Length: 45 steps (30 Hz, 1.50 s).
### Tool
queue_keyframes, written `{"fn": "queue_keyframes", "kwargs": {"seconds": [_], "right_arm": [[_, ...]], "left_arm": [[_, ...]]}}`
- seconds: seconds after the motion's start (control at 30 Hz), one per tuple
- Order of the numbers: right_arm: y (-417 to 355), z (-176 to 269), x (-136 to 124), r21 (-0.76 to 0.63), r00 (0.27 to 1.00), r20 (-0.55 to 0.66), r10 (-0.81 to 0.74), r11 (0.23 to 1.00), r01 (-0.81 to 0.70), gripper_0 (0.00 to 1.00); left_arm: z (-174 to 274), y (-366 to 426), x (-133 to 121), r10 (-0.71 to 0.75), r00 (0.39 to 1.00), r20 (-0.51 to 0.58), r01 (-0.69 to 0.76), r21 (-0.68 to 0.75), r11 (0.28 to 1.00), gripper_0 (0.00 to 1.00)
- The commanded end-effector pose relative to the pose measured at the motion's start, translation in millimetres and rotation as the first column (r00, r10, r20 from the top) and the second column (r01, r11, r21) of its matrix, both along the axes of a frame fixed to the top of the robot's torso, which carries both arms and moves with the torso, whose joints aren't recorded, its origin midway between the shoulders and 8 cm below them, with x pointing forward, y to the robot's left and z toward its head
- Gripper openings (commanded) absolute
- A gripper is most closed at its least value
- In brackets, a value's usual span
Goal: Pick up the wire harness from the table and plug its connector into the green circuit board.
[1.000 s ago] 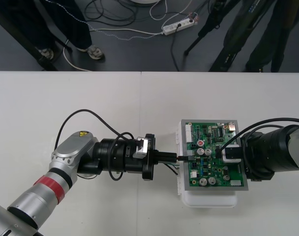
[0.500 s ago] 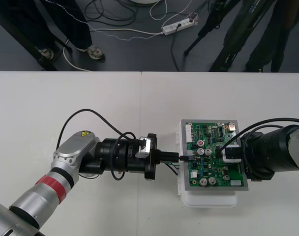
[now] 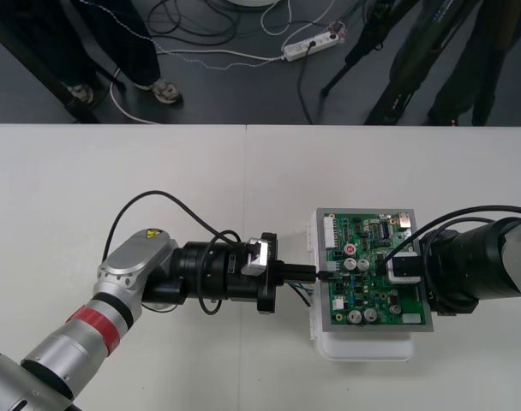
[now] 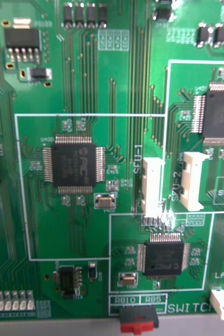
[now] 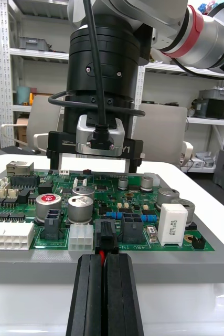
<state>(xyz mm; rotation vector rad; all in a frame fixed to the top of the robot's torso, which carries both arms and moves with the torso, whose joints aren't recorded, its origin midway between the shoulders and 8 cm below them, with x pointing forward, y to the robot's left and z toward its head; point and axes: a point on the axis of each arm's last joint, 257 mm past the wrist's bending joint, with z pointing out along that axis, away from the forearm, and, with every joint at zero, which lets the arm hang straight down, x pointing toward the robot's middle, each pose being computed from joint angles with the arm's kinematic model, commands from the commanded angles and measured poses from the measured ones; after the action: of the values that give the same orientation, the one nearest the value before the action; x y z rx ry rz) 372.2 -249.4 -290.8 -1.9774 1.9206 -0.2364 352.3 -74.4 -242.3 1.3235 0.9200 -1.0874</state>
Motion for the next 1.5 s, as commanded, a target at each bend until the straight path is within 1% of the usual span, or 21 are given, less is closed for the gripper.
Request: {"fn": "queue_keyframes", "kwargs": {"seconds": [0.03,0.4,0.77,0.83,0.9,0.93,0.97,1.0,1.07,1.17,1.5], "right_arm": [[9.3,-1.3,-6.3,-0.012,0.999,0.004,0.053,0.999,-0.053,1.0],[9.3,-0.6,-5.9,-0.011,0.999,0.006,0.051,0.999,-0.051,1.0],[7.3,1.1,-4.3,-0.01,0.999,0.01,0.045,0.999,-0.045,1.0],[6.1,1.4,-3.7,-0.01,0.999,0.011,0.041,0.999,-0.041,1.0],[5.3,2.1,-3.1,-0.009,0.999,0.013,0.037,0.999,-0.037,1.0],[5.6,2.5,-3.0,-0.008,0.999,0.014,0.036,0.999,-0.036,1.0],[4.9,2.5,-2.7,-0.009,0.999,0.014,0.036,0.999,-0.036,1.0],[4.4,3.1,-2.3,-0.008,0.999,0.015,0.035,0.999,-0.035,1.0],[4.2,4.4,-1.3,-0.008,0.999,0.018,0.035,0.999,-0.035,1.0],[3.0,7.0,0.7,-0.007,0.999,0.025,0.034,0.999,-0.034,1.0],[-15.0,18.7,9.1,-0.032,0.999,0.051,0.019,0.999,-0.018,1.0]], "left_arm": [[17.3,-33.9,-4.8,-0.038,0.999,0.019,0.039,-0.016,0.999,0.0],[17.1,-32.1,-3.7,-0.034,0.999,0.016,0.035,-0.017,0.999,0.0],[13.9,-18.8,3.4,-0.017,1.0,0.012,0.017,-0.003,1.0,0.0],[13.7,-16.1,5.0,-0.013,1.0,0.011,0.013,-0.002,1.0,0.09],[14.0,-12.9,6.8,-0.008,1.0,0.011,0.008,-0.001,1.0,0.26],[13.6,-12.1,7.3,-0.006,1.0,0.01,0.006,-0.001,1.0,0.29],[14.9,-10.3,8.0,-0.007,1.0,0.011,0.007,-0.002,1.0,0.37],[14.4,-7.2,8.7,-0.004,1.0,0.008,0.004,-0.003,1.0,0.46],[14.4,-1.9,10.7,0.0,1.0,0.007,0.0,0.0,1.0,0.53],[13.2,10.2,15.0,0.01,1.0,0.006,-0.01,0.008,1.0,0.54],[13.4,57.2,25.4,0.035,0.999,0.002,-0.035,0.022,0.999,0.54]]}}
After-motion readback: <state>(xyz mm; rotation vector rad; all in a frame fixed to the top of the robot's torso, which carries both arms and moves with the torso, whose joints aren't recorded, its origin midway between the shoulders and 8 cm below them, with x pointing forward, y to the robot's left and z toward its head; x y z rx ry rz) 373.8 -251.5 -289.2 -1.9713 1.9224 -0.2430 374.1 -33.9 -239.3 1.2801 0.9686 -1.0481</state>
